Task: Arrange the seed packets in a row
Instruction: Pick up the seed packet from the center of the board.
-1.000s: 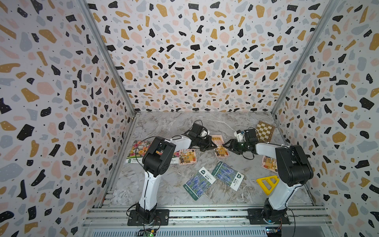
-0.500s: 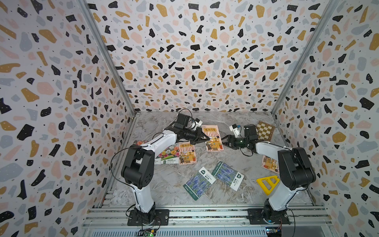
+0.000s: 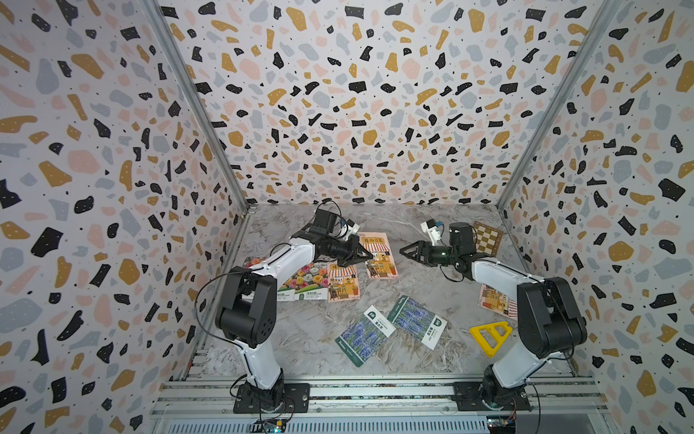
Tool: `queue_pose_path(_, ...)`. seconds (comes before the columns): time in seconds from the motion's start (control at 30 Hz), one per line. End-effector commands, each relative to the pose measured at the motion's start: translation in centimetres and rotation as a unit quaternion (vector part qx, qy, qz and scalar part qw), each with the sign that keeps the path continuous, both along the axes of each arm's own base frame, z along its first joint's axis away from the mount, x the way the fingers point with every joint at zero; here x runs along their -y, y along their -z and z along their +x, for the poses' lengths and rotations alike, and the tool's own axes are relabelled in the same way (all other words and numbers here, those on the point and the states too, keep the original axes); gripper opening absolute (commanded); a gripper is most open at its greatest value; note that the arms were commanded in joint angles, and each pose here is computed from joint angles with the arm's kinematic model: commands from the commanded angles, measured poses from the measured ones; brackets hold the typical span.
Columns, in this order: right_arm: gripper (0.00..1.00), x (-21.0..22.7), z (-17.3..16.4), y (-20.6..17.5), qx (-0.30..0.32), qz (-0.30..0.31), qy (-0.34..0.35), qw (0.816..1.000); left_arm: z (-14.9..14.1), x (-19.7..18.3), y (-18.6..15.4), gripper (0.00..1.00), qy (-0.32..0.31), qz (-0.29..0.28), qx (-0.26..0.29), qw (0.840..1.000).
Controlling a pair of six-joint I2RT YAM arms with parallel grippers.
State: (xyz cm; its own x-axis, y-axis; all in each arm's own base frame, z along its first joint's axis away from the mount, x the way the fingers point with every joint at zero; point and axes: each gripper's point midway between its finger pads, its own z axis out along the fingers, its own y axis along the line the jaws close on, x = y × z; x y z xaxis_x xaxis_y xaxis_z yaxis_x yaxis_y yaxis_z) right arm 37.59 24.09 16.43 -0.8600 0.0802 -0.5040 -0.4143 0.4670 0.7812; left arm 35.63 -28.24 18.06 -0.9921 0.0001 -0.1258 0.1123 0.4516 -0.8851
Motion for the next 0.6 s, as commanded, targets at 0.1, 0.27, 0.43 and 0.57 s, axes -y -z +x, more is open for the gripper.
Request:
queue_pose_path(0.1, 0.68, -3.4, -0.8, -2.3, 0.024, 0.026, -0.069, 0.997, -1.4, 0.6, -2.5, 0.0, 0.035, -0.041, 0.021, 0.998)
queue_pose_path(0.27, 0.44, -3.9, -0.8, -3.1, 0.028, 0.044, -0.086, 0.995, -1.7, 0.5, -2.5, 0.0, 0.039, -0.04, 0.019, 0.998)
queue_pose_path(0.43, 0.25, -3.8, -0.8, -3.1, 0.037, 0.039, -0.084, 0.995, -1.9, 0.2, -1.8, 0.0, 0.04, -0.023, 0.015, 0.999)
queue_pose_path(0.57, 0.05, -3.6, -0.8, -2.8, 0.04, 0.031, -0.077, 0.996, -2.1, -0.3, -1.1, 0.01, 0.037, 0.002, 0.013, 0.999)
